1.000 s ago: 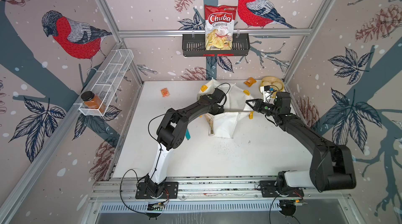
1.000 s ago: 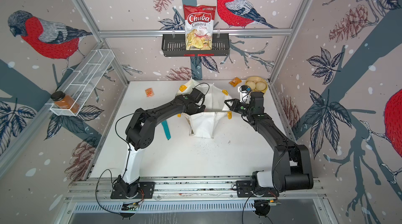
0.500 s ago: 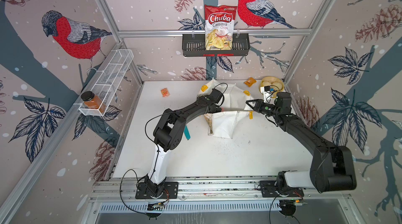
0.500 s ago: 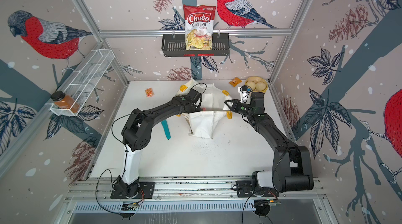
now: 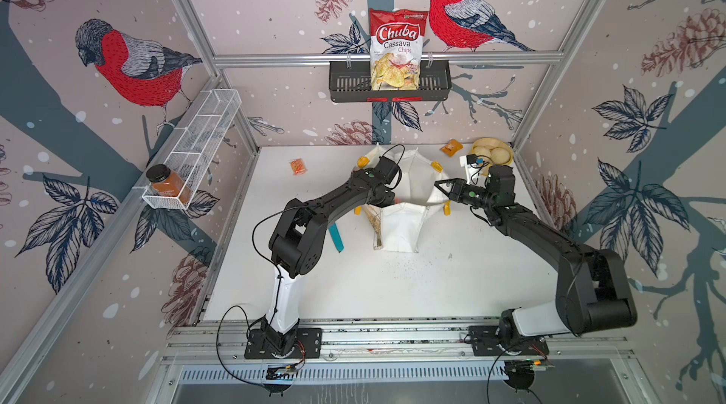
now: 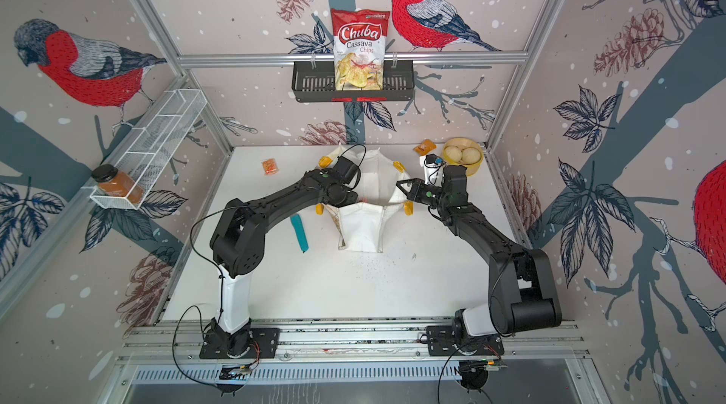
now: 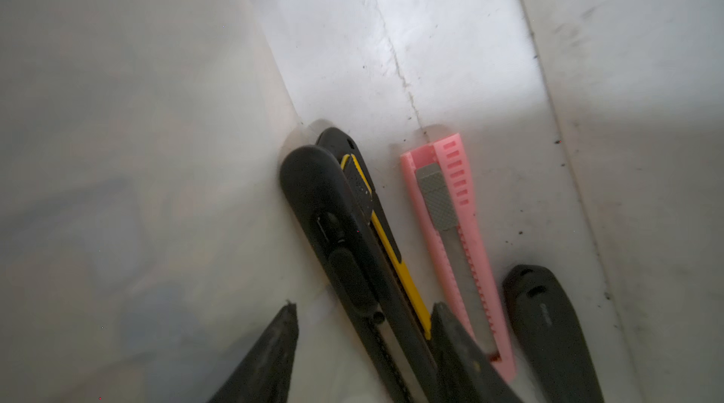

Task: Place the art knife into the pouch
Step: Place the utility knife in the pouch.

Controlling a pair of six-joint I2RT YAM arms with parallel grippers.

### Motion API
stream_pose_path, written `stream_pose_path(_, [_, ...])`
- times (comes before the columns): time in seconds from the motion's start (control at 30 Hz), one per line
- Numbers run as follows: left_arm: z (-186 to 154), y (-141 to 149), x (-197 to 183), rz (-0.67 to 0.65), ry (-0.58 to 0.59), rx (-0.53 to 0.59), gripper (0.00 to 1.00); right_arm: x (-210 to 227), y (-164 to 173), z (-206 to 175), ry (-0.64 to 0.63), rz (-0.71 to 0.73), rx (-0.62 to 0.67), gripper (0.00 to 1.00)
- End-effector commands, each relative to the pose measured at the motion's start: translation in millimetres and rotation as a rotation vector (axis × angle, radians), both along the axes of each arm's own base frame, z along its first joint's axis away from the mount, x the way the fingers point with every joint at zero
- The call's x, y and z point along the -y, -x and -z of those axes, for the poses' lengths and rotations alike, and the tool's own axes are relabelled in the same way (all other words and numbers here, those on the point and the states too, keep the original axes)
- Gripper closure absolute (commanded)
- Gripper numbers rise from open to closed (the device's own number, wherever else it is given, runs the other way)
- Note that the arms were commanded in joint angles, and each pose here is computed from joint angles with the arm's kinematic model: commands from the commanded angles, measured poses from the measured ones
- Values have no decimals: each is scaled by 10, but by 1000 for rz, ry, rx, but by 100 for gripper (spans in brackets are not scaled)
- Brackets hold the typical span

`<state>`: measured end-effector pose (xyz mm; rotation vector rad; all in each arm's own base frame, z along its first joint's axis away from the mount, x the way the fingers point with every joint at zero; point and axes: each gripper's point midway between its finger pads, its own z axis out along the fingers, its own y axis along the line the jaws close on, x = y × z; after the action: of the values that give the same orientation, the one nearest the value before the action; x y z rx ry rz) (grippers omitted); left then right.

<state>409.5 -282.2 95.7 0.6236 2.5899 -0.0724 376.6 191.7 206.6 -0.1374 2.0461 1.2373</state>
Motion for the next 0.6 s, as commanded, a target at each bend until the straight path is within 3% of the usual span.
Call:
stream_pose_path(0.0, [-200,3,38,11,3,35,41,-78,-35,-166,-27,-20,72,100])
stream_pose_path(0.17, [-575,5,206,32,79,108,39,-157,-29,-160,-25,-37,72,100])
stream_pose_path(0.33, [-1177,43,372,66,248,219,37,-196,-26,-125,-18,-44,65,100])
stream_pose_path(0.57, [-1911,143,281,41,405,383,36,-203,-30,-120,-19,-44,65,100])
